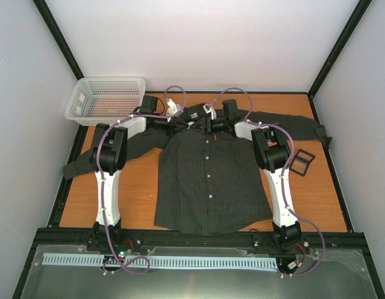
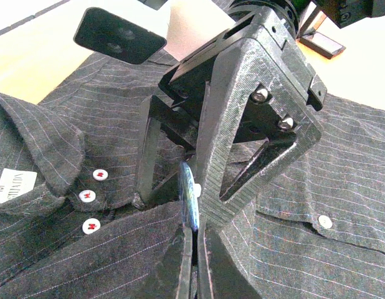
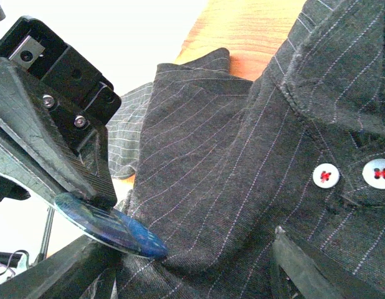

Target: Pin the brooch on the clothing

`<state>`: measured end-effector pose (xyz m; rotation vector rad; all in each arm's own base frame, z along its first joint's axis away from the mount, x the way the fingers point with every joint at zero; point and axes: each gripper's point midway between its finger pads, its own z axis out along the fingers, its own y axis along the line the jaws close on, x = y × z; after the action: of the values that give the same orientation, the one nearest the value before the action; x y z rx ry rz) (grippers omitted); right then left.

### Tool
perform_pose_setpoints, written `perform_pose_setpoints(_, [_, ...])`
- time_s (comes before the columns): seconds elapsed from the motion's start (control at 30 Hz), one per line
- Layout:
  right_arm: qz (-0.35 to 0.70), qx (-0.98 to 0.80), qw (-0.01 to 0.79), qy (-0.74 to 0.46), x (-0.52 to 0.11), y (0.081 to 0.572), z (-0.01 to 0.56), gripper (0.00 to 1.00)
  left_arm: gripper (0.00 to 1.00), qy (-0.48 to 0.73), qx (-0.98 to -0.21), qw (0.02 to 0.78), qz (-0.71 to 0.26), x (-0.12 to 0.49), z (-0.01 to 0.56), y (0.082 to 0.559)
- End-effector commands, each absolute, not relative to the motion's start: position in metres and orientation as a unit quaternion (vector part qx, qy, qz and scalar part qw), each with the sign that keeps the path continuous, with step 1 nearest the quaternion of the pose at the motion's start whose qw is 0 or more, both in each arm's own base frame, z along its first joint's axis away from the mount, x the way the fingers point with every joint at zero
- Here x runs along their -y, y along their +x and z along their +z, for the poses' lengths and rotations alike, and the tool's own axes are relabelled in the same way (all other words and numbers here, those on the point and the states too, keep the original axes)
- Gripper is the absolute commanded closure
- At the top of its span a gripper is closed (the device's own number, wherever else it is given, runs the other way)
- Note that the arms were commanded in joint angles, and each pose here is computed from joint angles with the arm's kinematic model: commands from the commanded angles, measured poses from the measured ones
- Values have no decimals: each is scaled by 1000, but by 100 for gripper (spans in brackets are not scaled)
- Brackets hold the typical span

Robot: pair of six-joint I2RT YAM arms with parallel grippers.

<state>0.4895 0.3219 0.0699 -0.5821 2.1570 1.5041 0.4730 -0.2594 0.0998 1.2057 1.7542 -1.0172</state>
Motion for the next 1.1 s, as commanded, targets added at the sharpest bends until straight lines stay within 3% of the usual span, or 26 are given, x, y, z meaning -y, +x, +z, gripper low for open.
perform_pose_setpoints(0.0, [515,-802,250,-170,-316,514,57,36,99,501,-643,382,-435,279,122,454])
perform_pose_setpoints(0.57, [510,-809,286,-60,-298,521,66,32,99,502,-663,409,-375,270,112,466])
perform_pose_setpoints(1.07, [468,-825,292,-120,-277,486,83,21,100,486,-693,436,-306,252,104,484])
